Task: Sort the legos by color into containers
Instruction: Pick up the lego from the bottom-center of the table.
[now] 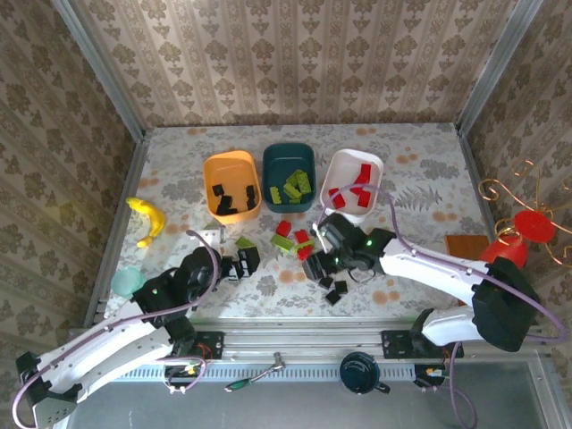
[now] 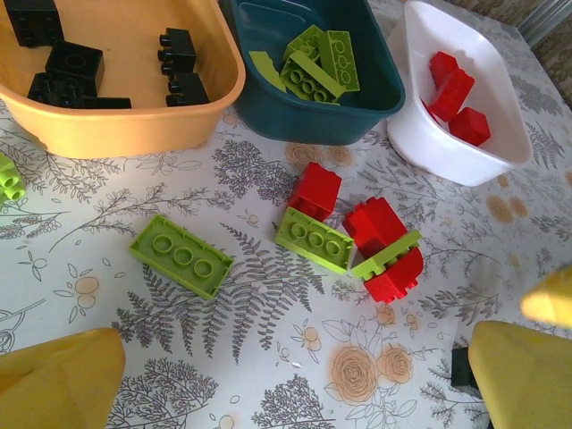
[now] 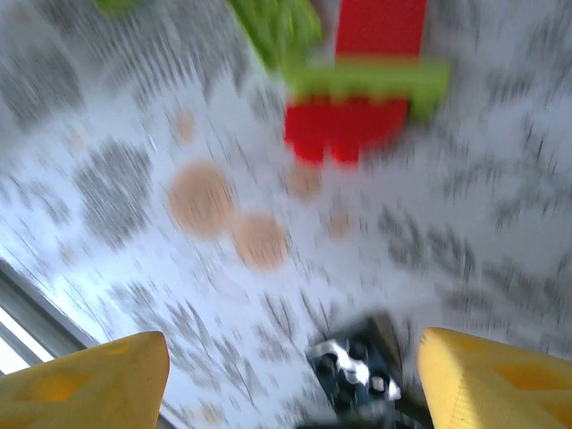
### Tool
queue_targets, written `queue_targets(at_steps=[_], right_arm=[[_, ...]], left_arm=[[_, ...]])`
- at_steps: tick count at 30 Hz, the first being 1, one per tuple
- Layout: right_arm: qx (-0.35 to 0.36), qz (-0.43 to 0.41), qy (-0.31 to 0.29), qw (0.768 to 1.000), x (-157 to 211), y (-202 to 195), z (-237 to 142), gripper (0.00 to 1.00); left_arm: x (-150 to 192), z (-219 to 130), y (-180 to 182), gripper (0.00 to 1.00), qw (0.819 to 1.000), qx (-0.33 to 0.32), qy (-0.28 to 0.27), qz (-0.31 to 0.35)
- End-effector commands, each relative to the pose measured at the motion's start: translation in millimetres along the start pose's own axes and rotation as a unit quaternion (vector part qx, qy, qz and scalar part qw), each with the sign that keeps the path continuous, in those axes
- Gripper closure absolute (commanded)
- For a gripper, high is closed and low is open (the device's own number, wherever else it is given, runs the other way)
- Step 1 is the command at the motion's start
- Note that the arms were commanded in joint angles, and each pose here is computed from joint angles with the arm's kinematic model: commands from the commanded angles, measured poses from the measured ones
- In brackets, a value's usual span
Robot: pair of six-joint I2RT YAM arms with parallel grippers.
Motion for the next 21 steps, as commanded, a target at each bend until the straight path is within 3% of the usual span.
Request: queue_targets(at_steps=[1,13,18,21], right_arm=[[0.044,-0.024,0.033,0.998,18.2,-4.6,6.3,0.23],[0.101,-0.084,0.085,0.988,23.8,1.5,44.6,0.26],[0.110,-0.085,0.092,0.986,24.0,0.5,55.4,0.35],[0.101,-0.085,0.089,0.987,23.4,2.0,58.3,0.46]], left_arm=[[1.7,4.7,0.6,0.00,1.000,0.007,-0.001,-0.001],[7.1,7.6,6.2,0.00,1.000,-0.001,0.009,-0.018],[6.7,8.0,6.1,0.00,1.000,0.000,0.008,-0.020],[5.9,7.7,5.9,0.00,1.000,0.000,0.008,-0.019]])
Point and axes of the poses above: each hand's point on the last joint's axis, 136 mm out from that joint toward the fingers, its own z axis out along the fingers, its own y axis along the line the jaws close on, x = y × z, the point moved 8 cm from there along -z, back along the fingers, and after that the axes turned 4 degrees about -z, right-handed, at the moved point
